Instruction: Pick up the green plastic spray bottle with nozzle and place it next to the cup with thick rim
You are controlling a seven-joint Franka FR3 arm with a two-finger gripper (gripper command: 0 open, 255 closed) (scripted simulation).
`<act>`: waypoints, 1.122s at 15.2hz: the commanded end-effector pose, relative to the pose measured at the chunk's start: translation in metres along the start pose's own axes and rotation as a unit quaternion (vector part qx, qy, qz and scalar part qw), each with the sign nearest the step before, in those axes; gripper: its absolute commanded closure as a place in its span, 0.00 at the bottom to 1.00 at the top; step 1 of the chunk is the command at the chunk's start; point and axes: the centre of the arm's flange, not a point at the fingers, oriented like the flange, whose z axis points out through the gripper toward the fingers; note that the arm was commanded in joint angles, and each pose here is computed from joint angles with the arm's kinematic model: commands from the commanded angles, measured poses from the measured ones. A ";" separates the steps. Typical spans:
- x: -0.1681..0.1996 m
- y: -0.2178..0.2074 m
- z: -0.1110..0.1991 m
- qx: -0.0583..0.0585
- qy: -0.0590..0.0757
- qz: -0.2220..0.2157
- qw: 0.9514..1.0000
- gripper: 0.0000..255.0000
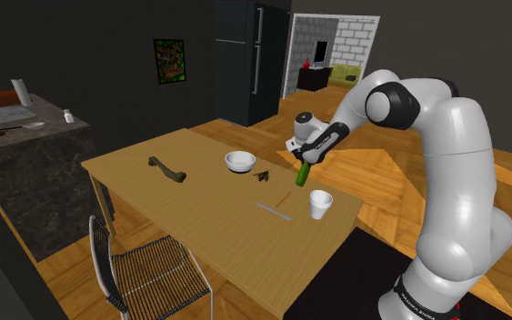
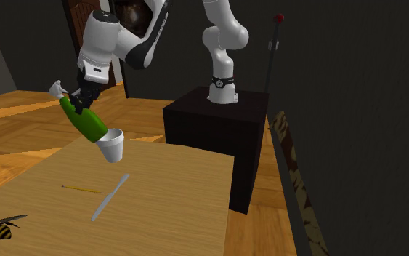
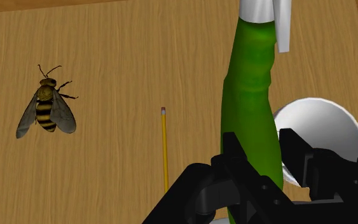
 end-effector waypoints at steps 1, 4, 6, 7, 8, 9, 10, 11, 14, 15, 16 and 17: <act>0.005 -0.001 0.009 0.000 0.000 0.000 1.000 1.00; 0.012 -0.001 0.023 0.000 0.000 0.000 1.000 1.00; 0.018 -0.001 0.032 0.000 0.000 0.000 1.000 1.00; 0.020 -0.001 0.037 0.000 0.000 0.000 1.000 1.00; 0.023 -0.001 0.041 0.000 0.000 0.000 1.000 1.00; 0.026 -0.001 0.046 0.000 0.000 0.000 1.000 1.00; 0.028 -0.001 0.051 0.000 0.000 0.000 1.000 1.00; 0.031 -0.002 0.055 0.000 0.000 0.000 1.000 1.00; 0.039 -0.002 0.069 0.000 0.000 0.000 1.000 1.00; 0.041 -0.002 0.073 0.000 0.000 0.000 1.000 1.00; 0.044 -0.002 0.078 0.000 0.000 0.000 1.000 1.00; 0.047 -0.002 0.083 0.000 0.000 0.000 1.000 1.00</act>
